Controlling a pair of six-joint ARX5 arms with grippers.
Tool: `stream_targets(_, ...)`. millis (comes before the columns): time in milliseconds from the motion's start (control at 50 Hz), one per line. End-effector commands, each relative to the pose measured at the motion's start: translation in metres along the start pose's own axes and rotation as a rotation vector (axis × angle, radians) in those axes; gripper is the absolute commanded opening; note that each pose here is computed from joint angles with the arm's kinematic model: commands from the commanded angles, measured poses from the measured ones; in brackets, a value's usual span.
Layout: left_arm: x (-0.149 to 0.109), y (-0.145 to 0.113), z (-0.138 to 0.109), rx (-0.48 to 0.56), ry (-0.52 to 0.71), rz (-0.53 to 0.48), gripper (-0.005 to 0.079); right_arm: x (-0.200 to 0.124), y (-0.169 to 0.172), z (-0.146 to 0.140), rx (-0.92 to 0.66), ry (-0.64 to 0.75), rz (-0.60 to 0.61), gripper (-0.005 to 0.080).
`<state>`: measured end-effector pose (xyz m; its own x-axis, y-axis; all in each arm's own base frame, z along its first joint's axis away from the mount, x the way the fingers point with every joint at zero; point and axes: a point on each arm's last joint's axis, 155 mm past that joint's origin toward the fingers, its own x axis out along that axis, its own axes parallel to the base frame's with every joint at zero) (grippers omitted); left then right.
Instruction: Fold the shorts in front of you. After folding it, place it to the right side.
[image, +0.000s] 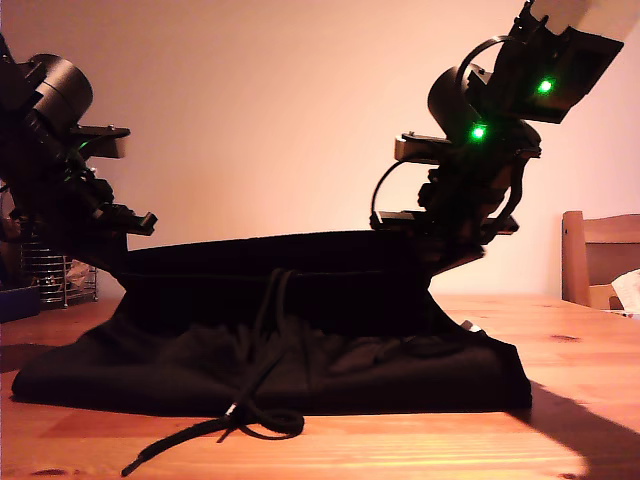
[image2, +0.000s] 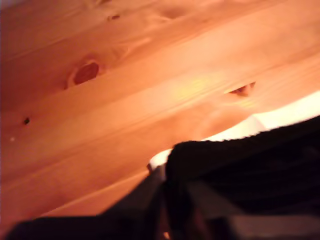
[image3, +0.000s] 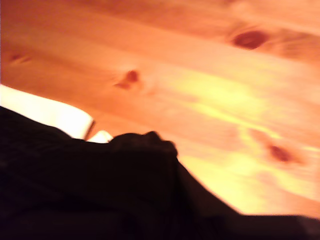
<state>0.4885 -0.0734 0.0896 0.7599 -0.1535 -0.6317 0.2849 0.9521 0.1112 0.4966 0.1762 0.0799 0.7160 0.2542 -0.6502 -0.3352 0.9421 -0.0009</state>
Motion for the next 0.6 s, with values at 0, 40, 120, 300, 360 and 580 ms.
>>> stream_targets(0, 0.003, 0.01, -0.004, -0.01, 0.005, 0.02, 0.0339, -0.002, -0.011, 0.009, 0.01, -0.029, -0.024, 0.0283)
stream_targets(40, 0.003, 0.011, -0.002, -0.009, -0.003, 0.022, 0.0348, -0.002, -0.011, 0.011, 0.01, -0.036, -0.023, 0.0296)
stream_targets(120, 0.003, 0.013, 0.005, -0.008, -0.032, 0.029, 0.0352, -0.002, -0.01, 0.014, 0.01, -0.047, -0.022, 0.0303)
stream_targets(300, 0.001, 0.017, 0.023, -0.004, -0.092, 0.044, 0.0352, -0.002, -0.005, 0.017, 0.01, -0.054, 0.001, 0.0303)
stream_targets(360, 0.0, 0.017, 0.028, -0.004, -0.108, 0.045, 0.035, -0.003, -0.002, 0.02, 0.012, -0.061, 0.019, 0.0303)
stream_targets(580, -0.004, 0.017, 0.043, 0.001, -0.141, 0.04, 0.04, -0.008, 0.002, 0.037, 0.005, -0.066, 0.042, 0.0362)
